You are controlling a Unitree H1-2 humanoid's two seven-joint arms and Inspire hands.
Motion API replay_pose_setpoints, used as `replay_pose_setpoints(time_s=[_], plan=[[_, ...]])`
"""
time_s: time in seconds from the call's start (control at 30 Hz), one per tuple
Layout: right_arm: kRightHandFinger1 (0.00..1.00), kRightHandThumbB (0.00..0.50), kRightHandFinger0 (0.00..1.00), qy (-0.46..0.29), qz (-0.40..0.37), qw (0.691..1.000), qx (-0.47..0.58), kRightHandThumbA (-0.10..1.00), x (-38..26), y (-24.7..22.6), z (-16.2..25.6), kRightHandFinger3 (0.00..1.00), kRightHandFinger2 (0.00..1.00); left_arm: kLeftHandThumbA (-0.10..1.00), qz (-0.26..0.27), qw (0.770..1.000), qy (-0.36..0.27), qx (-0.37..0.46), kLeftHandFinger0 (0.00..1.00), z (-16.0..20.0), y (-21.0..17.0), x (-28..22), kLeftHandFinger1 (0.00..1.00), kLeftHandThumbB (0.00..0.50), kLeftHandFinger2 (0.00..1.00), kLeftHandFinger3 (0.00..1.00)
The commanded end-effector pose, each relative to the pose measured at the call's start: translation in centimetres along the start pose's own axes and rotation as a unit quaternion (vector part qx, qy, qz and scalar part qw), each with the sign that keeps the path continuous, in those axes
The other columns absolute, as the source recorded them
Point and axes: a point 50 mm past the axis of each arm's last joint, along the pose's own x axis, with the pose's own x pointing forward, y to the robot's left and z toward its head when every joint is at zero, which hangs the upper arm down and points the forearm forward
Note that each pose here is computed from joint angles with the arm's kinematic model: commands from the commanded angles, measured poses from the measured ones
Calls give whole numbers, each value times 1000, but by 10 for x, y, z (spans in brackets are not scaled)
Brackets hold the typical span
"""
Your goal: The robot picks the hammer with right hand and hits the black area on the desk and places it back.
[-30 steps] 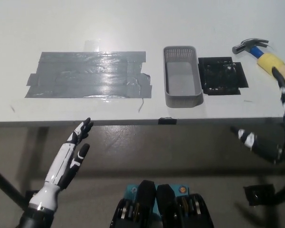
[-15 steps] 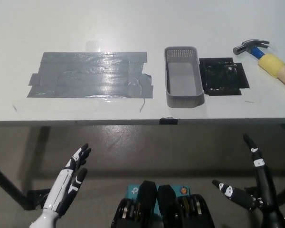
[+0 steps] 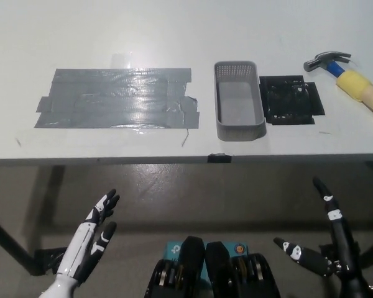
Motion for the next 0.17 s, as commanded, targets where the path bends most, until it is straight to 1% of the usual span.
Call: replay_pose_setpoints(time_s=[0.0, 0.07, 0.13], plan=[[1000, 248, 1000, -25, 8, 1000, 3, 1000, 4, 0, 4, 1000, 1000, 980, 7, 999, -32, -1, 1000, 11, 4, 4, 1000, 170, 1000, 1000], [1000, 247, 1000, -23, 12, 1000, 3, 1000, 6, 2, 3, 1000, 1000, 982, 8, 1000, -30, 3, 1000, 11, 6, 4, 1000, 170, 1000, 1000], [1000, 238, 1000, -24, 14, 1000, 0, 1000, 7, 3, 3, 1000, 1000, 980, 9, 999, -31, 3, 1000, 11, 7, 4, 1000, 160, 1000, 1000]])
